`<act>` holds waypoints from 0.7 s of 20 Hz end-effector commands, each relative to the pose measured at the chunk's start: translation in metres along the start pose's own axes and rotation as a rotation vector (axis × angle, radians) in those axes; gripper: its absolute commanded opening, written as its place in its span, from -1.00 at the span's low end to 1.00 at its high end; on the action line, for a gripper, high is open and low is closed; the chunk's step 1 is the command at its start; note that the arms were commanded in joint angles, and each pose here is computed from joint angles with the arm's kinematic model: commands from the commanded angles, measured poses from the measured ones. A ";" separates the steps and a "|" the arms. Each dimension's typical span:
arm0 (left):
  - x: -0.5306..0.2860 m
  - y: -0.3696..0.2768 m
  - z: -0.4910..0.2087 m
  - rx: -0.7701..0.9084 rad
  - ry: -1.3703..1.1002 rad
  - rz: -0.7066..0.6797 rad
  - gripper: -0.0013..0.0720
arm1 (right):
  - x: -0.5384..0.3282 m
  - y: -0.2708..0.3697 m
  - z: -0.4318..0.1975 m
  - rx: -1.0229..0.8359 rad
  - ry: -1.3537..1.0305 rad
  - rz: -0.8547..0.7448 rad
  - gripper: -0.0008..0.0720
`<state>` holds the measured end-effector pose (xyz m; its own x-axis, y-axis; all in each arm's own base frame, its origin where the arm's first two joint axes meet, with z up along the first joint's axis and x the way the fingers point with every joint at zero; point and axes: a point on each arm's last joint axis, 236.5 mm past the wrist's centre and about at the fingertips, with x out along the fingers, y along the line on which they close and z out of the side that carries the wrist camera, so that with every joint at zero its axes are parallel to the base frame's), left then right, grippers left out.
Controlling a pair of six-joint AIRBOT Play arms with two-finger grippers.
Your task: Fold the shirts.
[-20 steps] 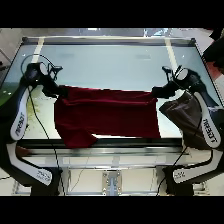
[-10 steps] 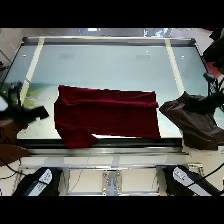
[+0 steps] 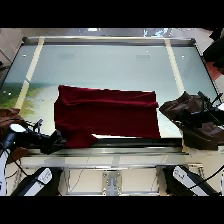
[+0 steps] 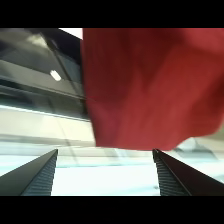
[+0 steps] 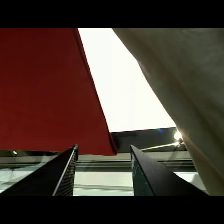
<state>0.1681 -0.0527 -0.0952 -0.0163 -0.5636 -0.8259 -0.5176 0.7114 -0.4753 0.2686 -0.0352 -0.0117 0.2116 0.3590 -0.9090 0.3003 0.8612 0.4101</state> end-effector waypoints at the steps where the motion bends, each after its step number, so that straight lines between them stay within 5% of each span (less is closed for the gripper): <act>1: 0.017 -0.019 0.010 -0.027 0.020 -0.130 0.77 | 0.001 0.007 -0.001 0.005 0.000 0.037 0.10; 5: 0.021 -0.018 0.024 -0.036 -0.023 -0.137 0.54 | 0.000 0.009 -0.004 0.004 0.008 0.041 0.10; 6: 0.021 -0.017 0.027 -0.038 -0.038 -0.134 0.28 | 0.001 0.009 -0.004 0.002 0.009 0.041 0.09; 9: 0.021 -0.019 0.029 -0.034 -0.043 -0.142 -0.91 | 0.001 0.011 -0.005 0.004 0.014 0.048 0.06; 14: 0.021 -0.019 0.027 0.002 -0.039 -0.143 -0.92 | 0.031 0.007 -0.042 0.101 0.119 0.080 0.07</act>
<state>0.2001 -0.0665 -0.1118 0.0876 -0.6401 -0.7633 -0.5279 0.6199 -0.5805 0.2568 -0.0183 -0.0215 0.1809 0.4232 -0.8878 0.3198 0.8283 0.4600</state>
